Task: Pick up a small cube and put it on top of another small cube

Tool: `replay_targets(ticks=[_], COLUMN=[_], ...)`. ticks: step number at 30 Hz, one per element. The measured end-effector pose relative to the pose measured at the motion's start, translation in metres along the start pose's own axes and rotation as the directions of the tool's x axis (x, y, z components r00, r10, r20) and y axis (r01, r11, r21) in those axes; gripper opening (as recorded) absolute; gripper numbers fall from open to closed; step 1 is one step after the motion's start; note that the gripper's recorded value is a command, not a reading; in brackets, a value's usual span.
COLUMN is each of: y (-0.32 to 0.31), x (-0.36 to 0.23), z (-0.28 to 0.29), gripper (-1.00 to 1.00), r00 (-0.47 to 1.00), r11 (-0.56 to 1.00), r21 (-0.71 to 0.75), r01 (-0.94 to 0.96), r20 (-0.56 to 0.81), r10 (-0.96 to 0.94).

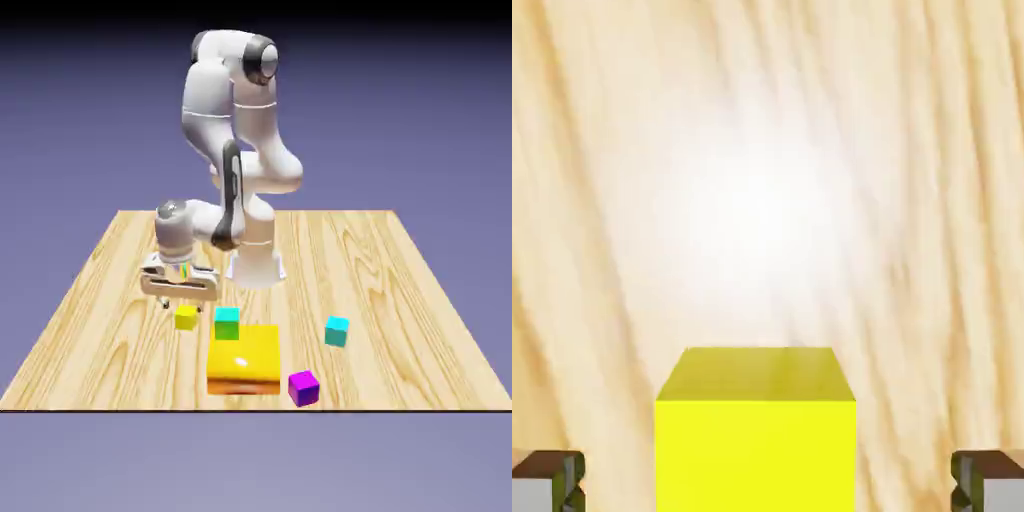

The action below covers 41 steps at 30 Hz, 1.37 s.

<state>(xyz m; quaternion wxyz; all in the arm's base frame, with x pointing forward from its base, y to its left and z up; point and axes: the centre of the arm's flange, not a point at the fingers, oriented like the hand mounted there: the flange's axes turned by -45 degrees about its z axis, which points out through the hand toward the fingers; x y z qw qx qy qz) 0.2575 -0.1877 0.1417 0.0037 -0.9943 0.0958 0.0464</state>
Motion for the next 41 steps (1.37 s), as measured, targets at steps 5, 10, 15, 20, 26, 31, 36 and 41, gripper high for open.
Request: replay_targets(ticks=[5, 10, 15, 20, 26, 31, 36, 41], y=[-0.002, 0.0, 0.001, -0.002, -0.067, -0.146, -0.153, -0.151], x=[-0.003, 0.0, -0.002, -0.005, 0.068, 0.1, 0.104, 0.104], z=[0.021, -0.005, -0.034, -0.049, -0.118, -0.19, -0.155, -0.127], gripper=[-1.0, -1.0, -1.0, -1.0, -1.0, -1.0, -1.0, 1.0], r00=[1.0, 1.0, 1.0, 1.0, 0.954, 0.847, 0.834, 0.835], r11=[1.0, 1.0, 1.0, 1.0, 0.954, 0.846, 0.833, 0.833], r21=[0.002, 0.0, 0.001, 0.002, -0.025, -0.046, -0.047, -0.05], r01=[-0.002, 0.0, -0.006, -0.002, 0.3, 0.531, 0.552, 0.551], r20=[0.005, 0.0, 0.001, 0.005, 0.011, 0.018, 0.018, 0.019], r10=[0.002, 0.0, 0.006, 0.002, -0.3, -0.531, -0.551, -0.55])
